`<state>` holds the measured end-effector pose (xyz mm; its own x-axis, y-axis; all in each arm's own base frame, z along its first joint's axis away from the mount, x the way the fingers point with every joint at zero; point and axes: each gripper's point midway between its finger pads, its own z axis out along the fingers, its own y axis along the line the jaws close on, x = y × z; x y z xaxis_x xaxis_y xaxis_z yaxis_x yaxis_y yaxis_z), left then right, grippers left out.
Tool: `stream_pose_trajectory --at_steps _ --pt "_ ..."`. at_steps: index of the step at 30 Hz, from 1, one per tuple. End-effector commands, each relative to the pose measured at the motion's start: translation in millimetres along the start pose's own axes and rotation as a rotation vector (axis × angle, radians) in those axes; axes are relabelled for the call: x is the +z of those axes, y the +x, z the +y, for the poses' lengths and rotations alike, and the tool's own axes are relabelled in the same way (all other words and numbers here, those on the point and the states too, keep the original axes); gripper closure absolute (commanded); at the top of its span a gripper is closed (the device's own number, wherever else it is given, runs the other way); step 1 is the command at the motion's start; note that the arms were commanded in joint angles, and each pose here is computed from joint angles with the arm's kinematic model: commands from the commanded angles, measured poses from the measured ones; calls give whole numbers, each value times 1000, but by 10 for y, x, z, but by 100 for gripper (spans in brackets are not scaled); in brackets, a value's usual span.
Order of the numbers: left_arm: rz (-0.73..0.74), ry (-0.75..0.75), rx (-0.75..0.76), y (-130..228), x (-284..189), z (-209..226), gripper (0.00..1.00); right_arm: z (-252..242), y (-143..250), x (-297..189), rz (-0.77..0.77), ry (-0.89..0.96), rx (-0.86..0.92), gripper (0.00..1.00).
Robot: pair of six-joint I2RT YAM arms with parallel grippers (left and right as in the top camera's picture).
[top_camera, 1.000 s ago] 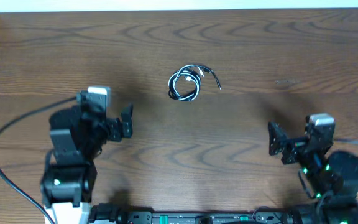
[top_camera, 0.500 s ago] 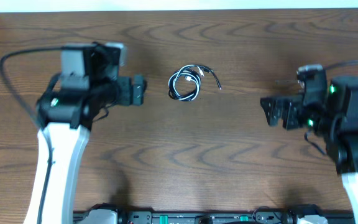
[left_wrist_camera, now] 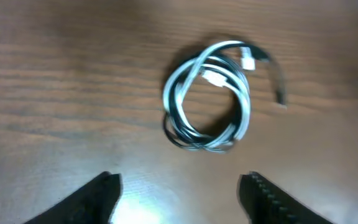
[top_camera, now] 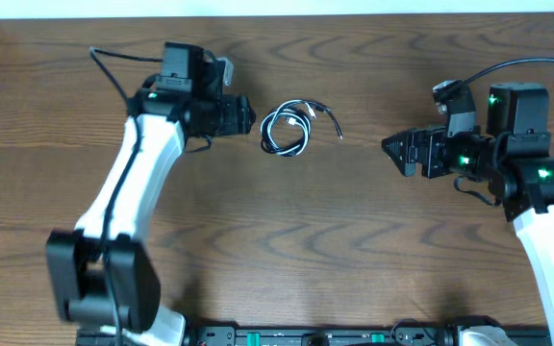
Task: Untangle cables
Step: 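Raise both grippers and move them toward the cable bundle, then grasp the black-and-white cable bundle with the left gripper and lift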
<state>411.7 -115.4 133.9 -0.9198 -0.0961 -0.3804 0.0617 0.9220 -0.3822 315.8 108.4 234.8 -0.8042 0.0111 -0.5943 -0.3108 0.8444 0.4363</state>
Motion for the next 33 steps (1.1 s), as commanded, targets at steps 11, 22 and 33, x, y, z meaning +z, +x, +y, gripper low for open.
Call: stream_pose_trajectory --at_steps 11,22,33 --pt "51 -139 -124 107 864 138 56 69 82 5 47 -27 92 30" --pt "45 -181 -111 157 1150 138 62 62 196 -2 91 -21 128 32" --pt "16 -242 -118 165 1290 173 62 15 198 -1 89 6 128 32"
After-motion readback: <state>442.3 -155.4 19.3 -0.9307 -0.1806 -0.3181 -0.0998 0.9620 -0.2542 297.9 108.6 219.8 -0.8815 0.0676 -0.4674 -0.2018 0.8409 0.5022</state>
